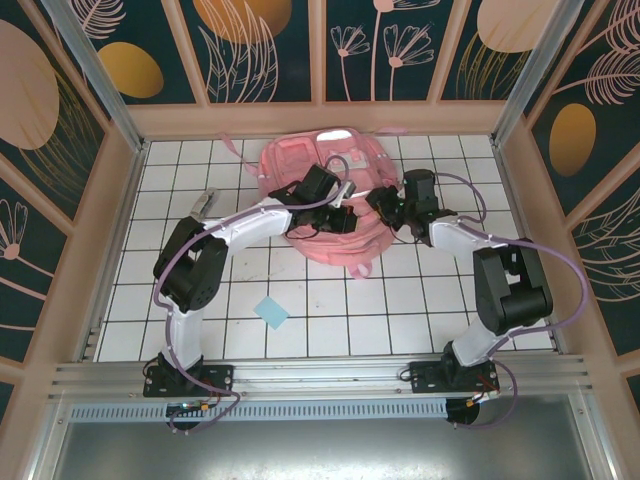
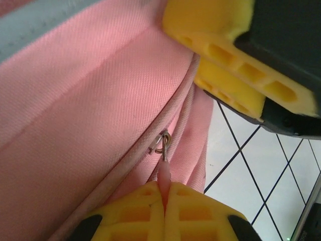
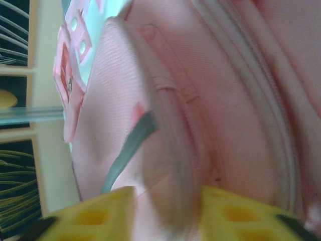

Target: Pack the student bag

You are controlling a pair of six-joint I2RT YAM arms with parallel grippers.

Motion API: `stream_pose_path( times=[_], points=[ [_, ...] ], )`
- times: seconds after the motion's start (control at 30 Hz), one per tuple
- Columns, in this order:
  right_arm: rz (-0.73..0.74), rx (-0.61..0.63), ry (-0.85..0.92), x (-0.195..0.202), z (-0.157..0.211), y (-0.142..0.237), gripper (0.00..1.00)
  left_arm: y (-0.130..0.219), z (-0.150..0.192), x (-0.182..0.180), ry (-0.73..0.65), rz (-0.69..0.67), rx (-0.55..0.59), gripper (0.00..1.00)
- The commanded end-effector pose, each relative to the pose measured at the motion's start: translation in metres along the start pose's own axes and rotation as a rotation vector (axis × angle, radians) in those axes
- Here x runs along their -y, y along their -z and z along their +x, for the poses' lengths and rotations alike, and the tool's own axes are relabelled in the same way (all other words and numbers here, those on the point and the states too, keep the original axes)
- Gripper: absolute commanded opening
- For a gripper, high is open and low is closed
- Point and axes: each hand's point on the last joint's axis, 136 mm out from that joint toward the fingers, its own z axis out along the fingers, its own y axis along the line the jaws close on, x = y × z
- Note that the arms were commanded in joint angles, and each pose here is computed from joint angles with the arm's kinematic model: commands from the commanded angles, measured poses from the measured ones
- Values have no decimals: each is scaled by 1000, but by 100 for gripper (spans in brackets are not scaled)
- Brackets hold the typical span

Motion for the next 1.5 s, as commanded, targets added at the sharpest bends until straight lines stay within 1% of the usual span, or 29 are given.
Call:
stream_pose_path(
  times=[0.0, 0.07, 0.13, 0.23, 0.3, 0.4, 0.47, 0.6, 0.7, 0.77, 0.83, 0.97, 1.07, 1.13, 1.17, 1.23, 1.3, 1.33, 1.4, 1.47],
  points=[
    [-75, 7, -6, -12, -3, -10, 11, 16, -5, 10, 1, 23, 35, 0],
    [-65, 14, -1, -10, -4, -10, 0, 18, 0, 3, 7, -7, 32, 0],
    [-63, 33, 3, -10, -10, -8, 0, 19, 7, -9, 16, -65, 30, 0],
    [-52, 73, 24, -12, -20, 0, 0, 22, 24, -40, 56, -181, 11, 0],
    [-36, 97, 53, -15, -28, 6, 0, 30, 34, -65, 106, -251, 14, 0],
    [-9, 125, 90, -17, -36, 12, 0, 50, 41, -100, 196, -304, 46, 0],
    [3, 141, 103, -17, -40, 15, 0, 67, 41, -120, 219, -362, 71, 0],
    [17, 143, 128, -16, -43, 17, 0, 99, 34, -152, 213, -488, 124, 0],
    [22, 134, 148, -16, -45, 16, 0, 117, 24, -171, 211, -548, 150, 0],
    [28, 132, 163, -17, -46, 16, 0, 122, 18, -178, 193, -588, 151, 0],
    [45, 144, 183, -17, -52, 16, 0, 122, 13, -176, 178, -585, 143, 0],
    [92, 192, 197, -8, -78, 18, 0, 110, 17, -156, 166, -455, 111, 0],
    [89, 204, 201, -8, -97, 14, 0, 103, 22, -128, 137, -367, 88, 0],
    [90, 198, 217, -12, -104, 7, 0, 93, 23, -102, 98, -310, 68, 0],
    [84, 193, 221, -16, -107, 3, 0, 88, 22, -83, 75, -268, 63, 0],
    [66, 179, 221, -22, -110, -2, 14, 76, 18, -51, 56, -181, 62, 0],
    [53, 168, 221, -28, -110, -4, 34, 63, 12, -23, 58, -79, 77, 0],
    [54, 167, 225, -29, -109, -2, 40, 59, 8, -12, 54, -41, 86, 0],
    [69, 172, 231, -28, -106, 3, 48, 48, -3, 6, 41, 14, 110, 0],
    [89, 177, 226, -24, -101, 12, 51, 40, -19, 17, 20, 31, 127, 0]
  ],
)
